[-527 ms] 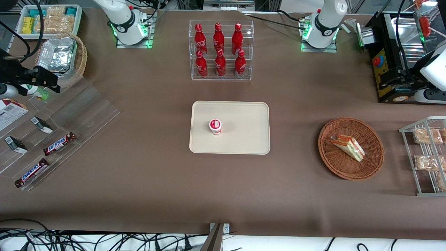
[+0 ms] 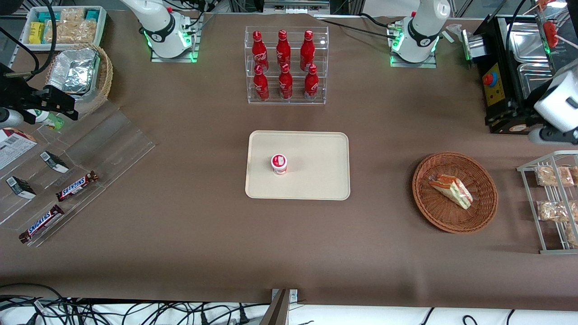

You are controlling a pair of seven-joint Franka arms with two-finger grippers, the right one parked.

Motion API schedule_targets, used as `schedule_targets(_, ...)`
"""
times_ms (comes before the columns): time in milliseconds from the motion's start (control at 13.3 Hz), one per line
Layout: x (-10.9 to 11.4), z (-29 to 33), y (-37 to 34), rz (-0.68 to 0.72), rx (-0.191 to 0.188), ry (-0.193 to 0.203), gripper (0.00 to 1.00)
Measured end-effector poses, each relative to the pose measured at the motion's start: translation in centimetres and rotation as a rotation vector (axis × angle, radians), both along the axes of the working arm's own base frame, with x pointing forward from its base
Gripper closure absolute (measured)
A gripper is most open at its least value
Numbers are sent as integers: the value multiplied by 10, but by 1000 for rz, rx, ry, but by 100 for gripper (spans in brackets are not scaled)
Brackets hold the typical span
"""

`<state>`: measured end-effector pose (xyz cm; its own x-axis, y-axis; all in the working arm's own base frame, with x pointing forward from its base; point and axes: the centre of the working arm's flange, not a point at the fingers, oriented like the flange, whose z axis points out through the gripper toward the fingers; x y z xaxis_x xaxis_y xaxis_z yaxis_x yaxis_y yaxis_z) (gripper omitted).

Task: Place sandwich from basket to tray
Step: 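Move the left gripper toward the wicker basket holding the sandwich, then lower the left gripper onto the wrapped sandwich and close on it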

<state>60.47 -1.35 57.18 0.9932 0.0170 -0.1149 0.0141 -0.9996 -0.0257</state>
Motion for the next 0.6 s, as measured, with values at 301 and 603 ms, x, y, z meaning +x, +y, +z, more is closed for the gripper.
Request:
schedule_targets(301,43,-78,4,156,24,0,0)
schedule_targets(603,68,-134,24,330,68,-20,0)
